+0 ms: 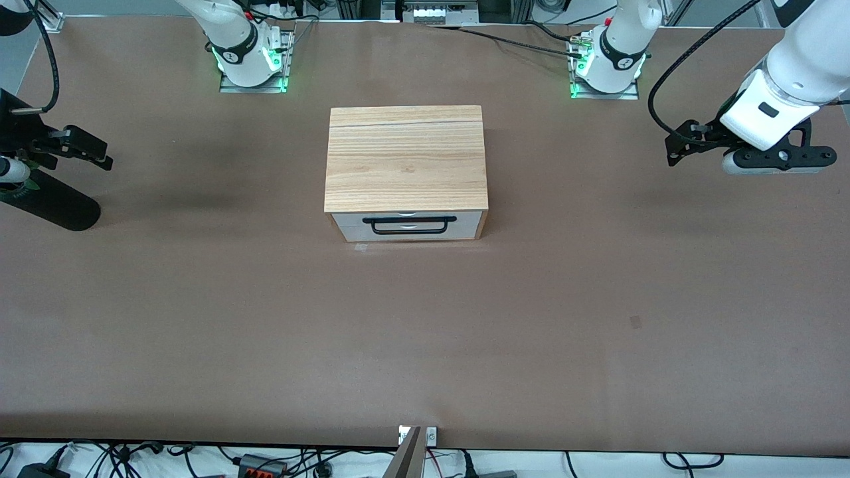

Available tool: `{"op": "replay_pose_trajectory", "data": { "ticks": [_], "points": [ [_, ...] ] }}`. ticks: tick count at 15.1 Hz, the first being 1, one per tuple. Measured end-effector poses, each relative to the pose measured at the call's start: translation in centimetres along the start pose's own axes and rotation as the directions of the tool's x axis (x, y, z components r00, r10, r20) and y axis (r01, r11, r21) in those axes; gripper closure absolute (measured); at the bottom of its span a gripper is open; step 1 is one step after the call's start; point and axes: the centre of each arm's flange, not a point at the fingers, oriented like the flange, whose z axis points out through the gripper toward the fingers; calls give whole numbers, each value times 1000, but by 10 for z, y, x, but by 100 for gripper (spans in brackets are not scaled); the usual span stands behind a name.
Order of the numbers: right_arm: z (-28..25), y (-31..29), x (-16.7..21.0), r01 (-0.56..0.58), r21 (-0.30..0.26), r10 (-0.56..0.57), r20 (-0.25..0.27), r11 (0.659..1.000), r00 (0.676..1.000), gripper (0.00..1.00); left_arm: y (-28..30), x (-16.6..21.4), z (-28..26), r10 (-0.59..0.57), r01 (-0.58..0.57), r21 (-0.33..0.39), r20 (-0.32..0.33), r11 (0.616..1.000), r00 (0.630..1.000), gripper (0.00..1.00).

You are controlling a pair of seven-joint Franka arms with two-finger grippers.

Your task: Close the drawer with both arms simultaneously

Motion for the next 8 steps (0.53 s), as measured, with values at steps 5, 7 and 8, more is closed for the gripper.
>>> {"op": "replay_pose_trajectory", "data": {
  "ticks": [5, 7, 8],
  "points": [
    [0, 1, 0, -5, 0, 5, 3, 1000, 1000, 0, -9, 1, 2, 1, -1, -16, 11, 1000, 1000, 0],
    [1, 3, 0, -9, 1, 9, 5, 1000, 1000, 0, -8, 1, 3, 1, -1, -24, 15, 1000, 1000, 0],
    [1, 3, 0, -10, 1, 10, 6, 1000, 1000, 0, -8, 1, 3, 1, -1, -28, 16, 1000, 1000, 0]
  ]
}}
